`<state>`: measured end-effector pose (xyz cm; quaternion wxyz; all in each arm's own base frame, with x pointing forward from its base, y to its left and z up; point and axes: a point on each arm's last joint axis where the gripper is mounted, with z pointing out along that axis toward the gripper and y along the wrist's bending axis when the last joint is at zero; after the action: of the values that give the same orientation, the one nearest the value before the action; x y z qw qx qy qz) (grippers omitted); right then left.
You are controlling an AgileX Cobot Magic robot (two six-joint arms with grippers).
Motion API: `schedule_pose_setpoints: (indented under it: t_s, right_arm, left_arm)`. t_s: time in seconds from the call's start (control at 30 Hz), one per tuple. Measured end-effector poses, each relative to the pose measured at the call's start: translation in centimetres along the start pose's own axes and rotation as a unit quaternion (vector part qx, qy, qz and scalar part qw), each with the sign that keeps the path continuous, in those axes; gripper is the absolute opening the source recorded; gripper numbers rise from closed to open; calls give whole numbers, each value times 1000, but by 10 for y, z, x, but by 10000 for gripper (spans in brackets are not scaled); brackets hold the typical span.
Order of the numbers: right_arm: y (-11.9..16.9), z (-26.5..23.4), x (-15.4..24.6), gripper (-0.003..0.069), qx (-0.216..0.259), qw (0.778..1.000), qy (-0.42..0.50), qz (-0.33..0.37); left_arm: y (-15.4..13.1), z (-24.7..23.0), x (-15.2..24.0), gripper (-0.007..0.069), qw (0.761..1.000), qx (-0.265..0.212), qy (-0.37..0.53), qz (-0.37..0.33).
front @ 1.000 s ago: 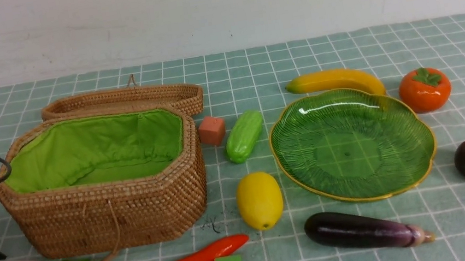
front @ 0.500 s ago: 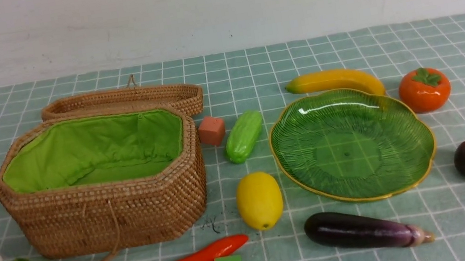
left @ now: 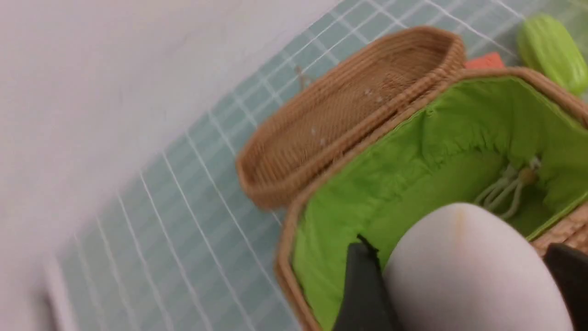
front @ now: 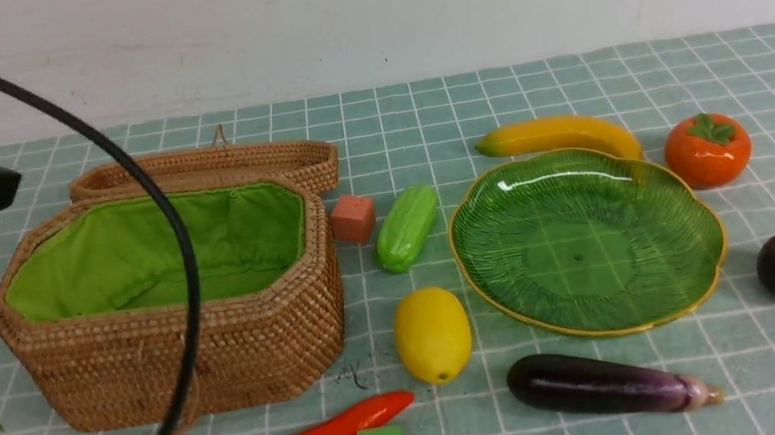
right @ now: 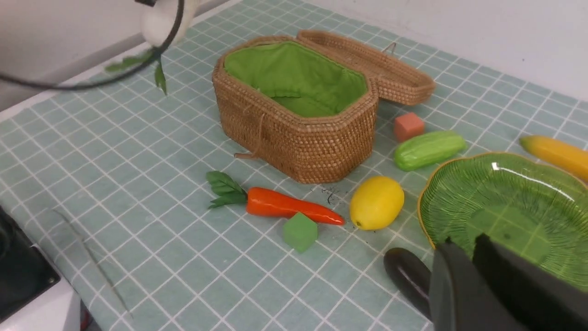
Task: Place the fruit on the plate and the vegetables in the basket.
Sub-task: Take a daikon with your left arm and place it on the basket on the left.
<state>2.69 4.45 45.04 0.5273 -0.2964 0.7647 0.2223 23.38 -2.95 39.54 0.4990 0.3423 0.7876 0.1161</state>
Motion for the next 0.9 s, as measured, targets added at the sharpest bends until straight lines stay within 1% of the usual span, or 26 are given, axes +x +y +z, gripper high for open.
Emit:
schedule_pose_setpoints:
  t_s: [0.03, 0.07, 0.1, 0.13, 0.23, 0.3, 0.33, 0.37, 0.43, 0.5, 0.57, 0.63, 0.73, 0.8, 0.9]
  right_arm:
    - [0, 0, 0, 69, 0, 1000, 0, 0]
    - [0, 0, 0, 69, 1, 1000, 2, 0]
    - [0, 0, 0, 69, 1, 1000, 2, 1]
    - [0, 0, 0, 69, 1, 1000, 2, 1]
    - [0, 0, 0, 69, 1, 1000, 2, 1]
    - [0, 0, 1, 69, 1, 1000, 4, 1]
    - [0, 0, 1, 69, 1, 1000, 4, 1]
    - [0, 0, 1, 69, 0, 1000, 7, 0]
    - [0, 0, 3, 71, -1, 1000, 16, 0]
    - [0, 0, 3, 73, 0, 1000, 19, -1]
    - [0, 0, 4, 73, 1, 1000, 20, -2]
    - [0, 0, 4, 74, 1, 1000, 20, -2]
    - [0, 0, 4, 74, 1, 1000, 20, -2]
    - [0, 0, 4, 74, 1, 1000, 22, -1]
    - [0, 0, 5, 74, 0, 1000, 26, 2]
  left_arm:
    - [-2, 1, -2, 447, 1000, 7, -1, 15]
    - [-6, 9, -13, 447, 995, 15, -2, 100]
    - [-7, 10, -14, 447, 994, 16, -2, 107]
    - [-11, 20, -21, 447, 987, 20, 1, 157]
    - [-22, 47, -29, 447, 973, 36, 16, 227]
    - [-30, 65, -31, 447, 965, 45, 32, 256]
    - [-31, 65, -32, 447, 964, 44, 32, 259]
    - [-36, 77, -32, 447, 963, 49, 44, 263]
    - [-41, 87, -37, 447, 962, 47, 46, 266]
    - [-45, 93, -44, 447, 957, 34, 35, 286]
    - [-50, 99, -51, 447, 944, 17, 23, 328]
    - [-55, 109, -51, 447, 938, 14, 23, 344]
    - [-60, 123, -50, 447, 943, 16, 21, 331]
    - [-67, 139, -46, 447, 951, 21, 23, 308]
    - [-73, 153, -41, 447, 952, 27, 34, 304]
